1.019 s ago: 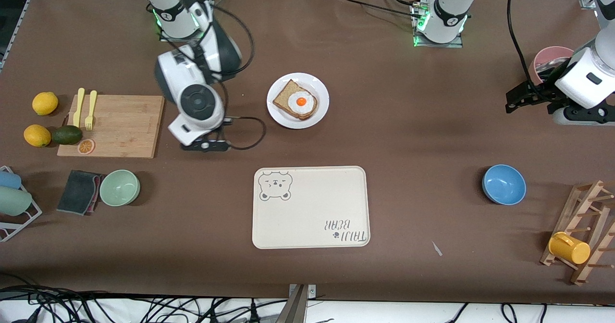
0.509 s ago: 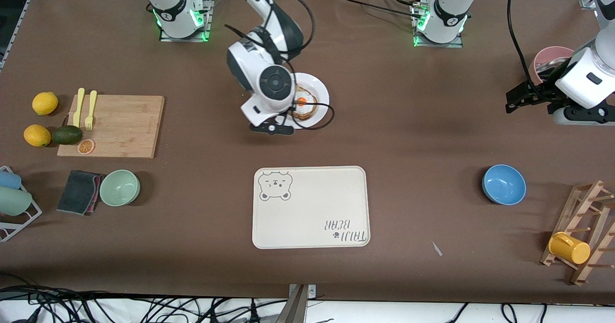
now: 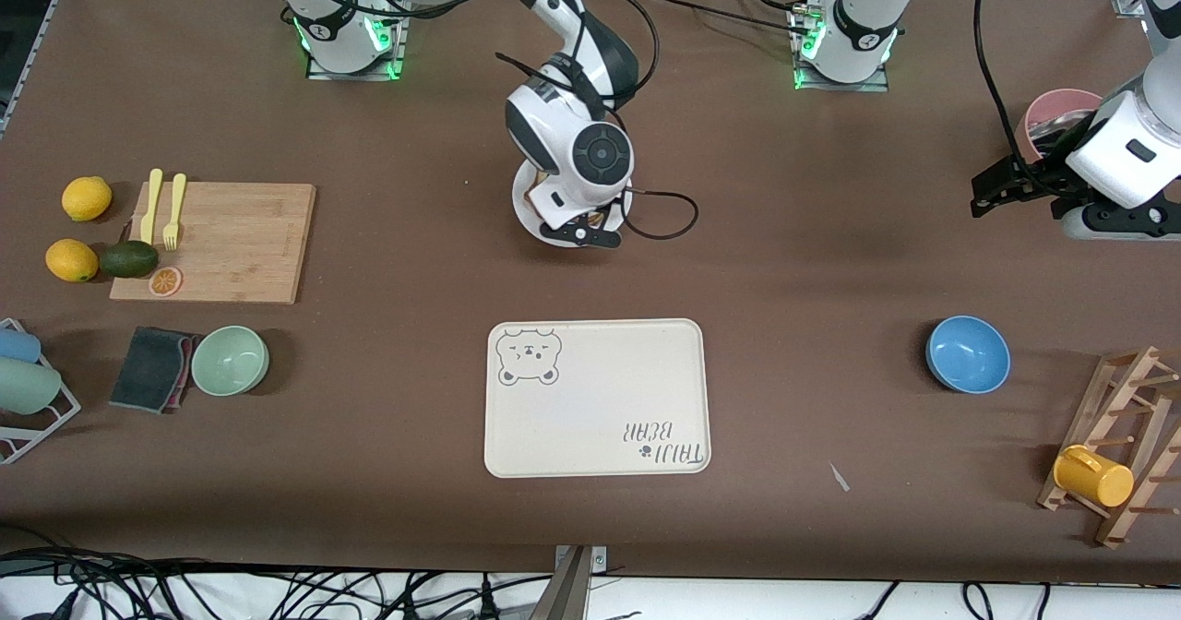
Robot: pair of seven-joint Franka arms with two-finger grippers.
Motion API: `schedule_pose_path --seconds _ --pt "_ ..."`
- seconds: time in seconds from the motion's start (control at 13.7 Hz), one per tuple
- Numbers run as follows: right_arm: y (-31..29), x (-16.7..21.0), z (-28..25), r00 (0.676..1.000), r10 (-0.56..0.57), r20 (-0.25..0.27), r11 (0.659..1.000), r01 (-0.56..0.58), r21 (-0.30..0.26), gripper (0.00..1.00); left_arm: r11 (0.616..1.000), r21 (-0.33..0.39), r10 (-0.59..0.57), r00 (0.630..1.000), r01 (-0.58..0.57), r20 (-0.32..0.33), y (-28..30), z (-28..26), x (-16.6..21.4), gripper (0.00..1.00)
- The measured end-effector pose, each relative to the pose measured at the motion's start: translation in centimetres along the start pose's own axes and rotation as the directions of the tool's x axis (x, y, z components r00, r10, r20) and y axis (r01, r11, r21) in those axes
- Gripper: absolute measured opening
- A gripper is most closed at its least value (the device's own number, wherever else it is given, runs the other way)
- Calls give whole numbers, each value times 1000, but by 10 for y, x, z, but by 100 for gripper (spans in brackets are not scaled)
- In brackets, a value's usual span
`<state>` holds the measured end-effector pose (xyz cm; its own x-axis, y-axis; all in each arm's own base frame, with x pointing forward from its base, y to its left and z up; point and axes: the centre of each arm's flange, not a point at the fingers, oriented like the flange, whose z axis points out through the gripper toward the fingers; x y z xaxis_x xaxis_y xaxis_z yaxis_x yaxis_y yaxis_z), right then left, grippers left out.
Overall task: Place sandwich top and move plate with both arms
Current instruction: 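Carry the bread slice over the white plate and lower it onto the sandwich, then open the right gripper and withdraw while the left gripper starts moving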
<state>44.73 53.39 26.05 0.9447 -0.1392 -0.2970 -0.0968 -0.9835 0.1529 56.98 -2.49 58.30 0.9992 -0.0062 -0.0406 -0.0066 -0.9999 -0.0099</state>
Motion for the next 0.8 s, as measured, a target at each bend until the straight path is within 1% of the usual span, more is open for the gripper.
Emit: schedule_pose_path --seconds 0.29,0.44,0.65,0.73,0.8 --pt "-4 -1 12 1000 -4 3 1000 4 -19 7 1000 0 0 1000 0 0 0 0 0 100" --pt "-5 -1 12 1000 -5 -3 1000 5 -13 7 1000 0 0 1000 0 0 0 0 0 100" --pt "-16 -11 16 999 -25 -21 1000 25 -1 7 1000 0 0 1000 0 0 0 0 0 100" --pt "-19 -14 18 999 -27 -23 1000 27 -2 13 1000 0 0 1000 0 0 0 0 0 100" --pt "-19 -15 18 999 -27 -25 1000 27 -2 23 1000 0 -1 1000 1 0 0 0 0 100"
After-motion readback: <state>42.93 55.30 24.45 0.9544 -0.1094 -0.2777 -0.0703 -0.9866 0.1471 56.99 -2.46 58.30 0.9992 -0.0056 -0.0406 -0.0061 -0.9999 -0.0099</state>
